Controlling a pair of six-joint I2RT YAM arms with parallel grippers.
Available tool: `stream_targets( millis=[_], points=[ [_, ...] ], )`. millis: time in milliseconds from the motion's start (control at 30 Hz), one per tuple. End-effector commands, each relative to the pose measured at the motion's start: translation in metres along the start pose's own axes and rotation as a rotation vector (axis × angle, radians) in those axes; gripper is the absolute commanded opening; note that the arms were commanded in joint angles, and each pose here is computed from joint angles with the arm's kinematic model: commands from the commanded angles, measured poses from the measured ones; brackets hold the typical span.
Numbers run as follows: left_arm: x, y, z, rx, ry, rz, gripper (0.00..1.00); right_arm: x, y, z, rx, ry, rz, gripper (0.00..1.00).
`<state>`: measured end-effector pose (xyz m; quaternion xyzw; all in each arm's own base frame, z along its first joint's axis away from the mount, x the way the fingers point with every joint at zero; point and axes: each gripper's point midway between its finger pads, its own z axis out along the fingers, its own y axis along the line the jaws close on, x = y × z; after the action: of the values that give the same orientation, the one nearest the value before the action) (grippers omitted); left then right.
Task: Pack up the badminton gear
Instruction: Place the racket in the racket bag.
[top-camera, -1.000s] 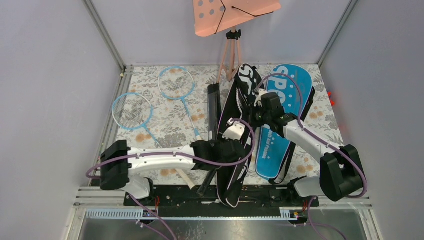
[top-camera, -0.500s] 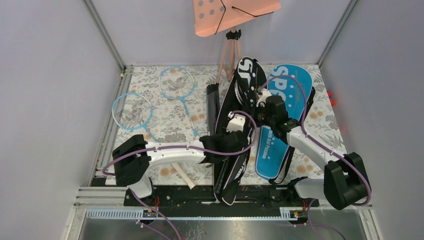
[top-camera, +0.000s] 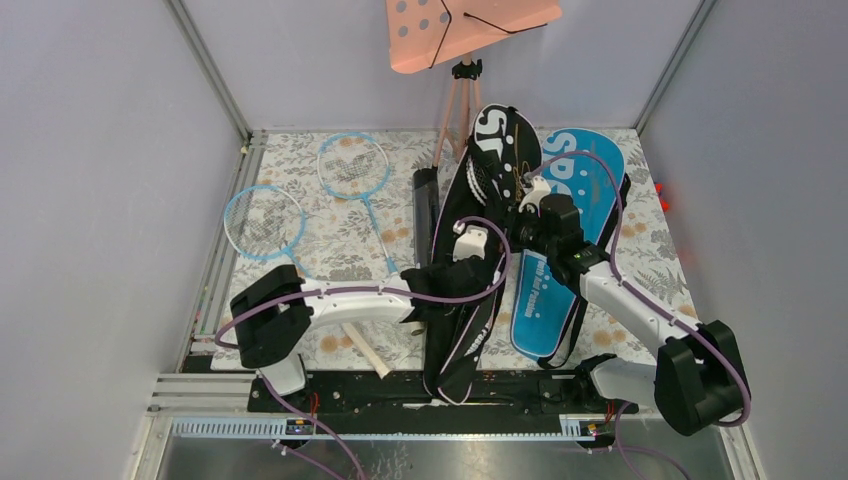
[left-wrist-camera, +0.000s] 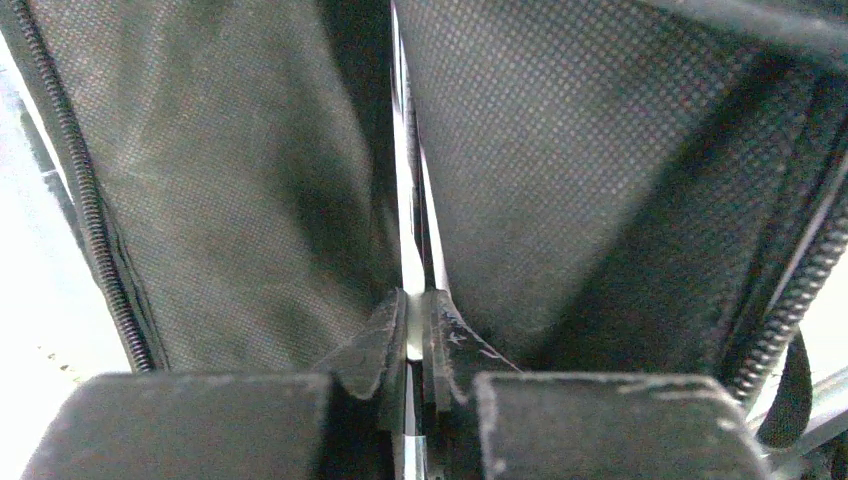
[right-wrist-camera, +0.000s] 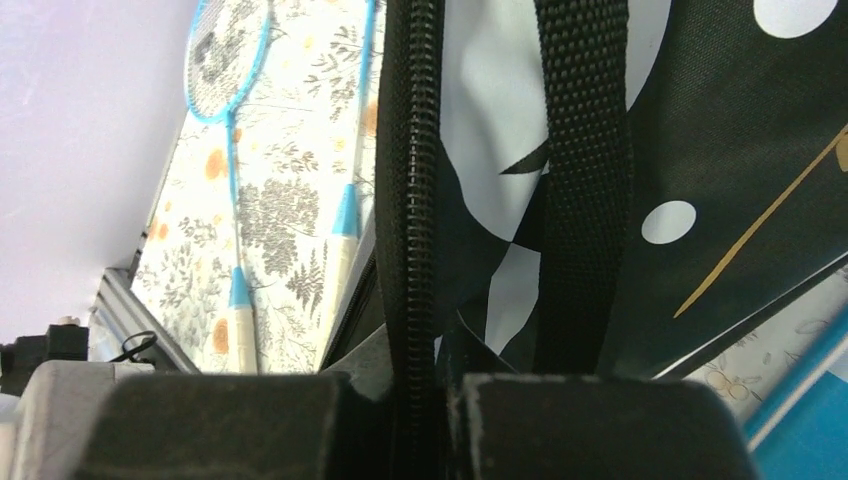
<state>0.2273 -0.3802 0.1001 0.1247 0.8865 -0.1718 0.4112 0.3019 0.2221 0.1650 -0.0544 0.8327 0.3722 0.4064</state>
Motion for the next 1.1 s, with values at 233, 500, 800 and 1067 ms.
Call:
stream_targets(
  millis=[233,500,800,1067],
  points=[
    [-0.089,-0.03,-0.027,0.205,-0.232,-0.052,0.54,-0.026,0.041,-0.042,0.045,0.052,-0.132,0.0],
    [-0.138,-0.034,-0.121,0.397,-0.357,0.066,0.98,-0.06,0.012,-0.062,0.258,-0.027,-0.2,0.0],
    [-0.172,0.017,-0.192,0.318,-0.551,0.305,0.99,-0.074,0.044,-0.097,0.116,-0.06,-0.463,0.0],
    [-0.197,0.065,-0.21,0.135,-0.605,0.616,0.99,-0.055,0.106,-0.119,-0.231,0.029,-0.591,0.0]
  ],
)
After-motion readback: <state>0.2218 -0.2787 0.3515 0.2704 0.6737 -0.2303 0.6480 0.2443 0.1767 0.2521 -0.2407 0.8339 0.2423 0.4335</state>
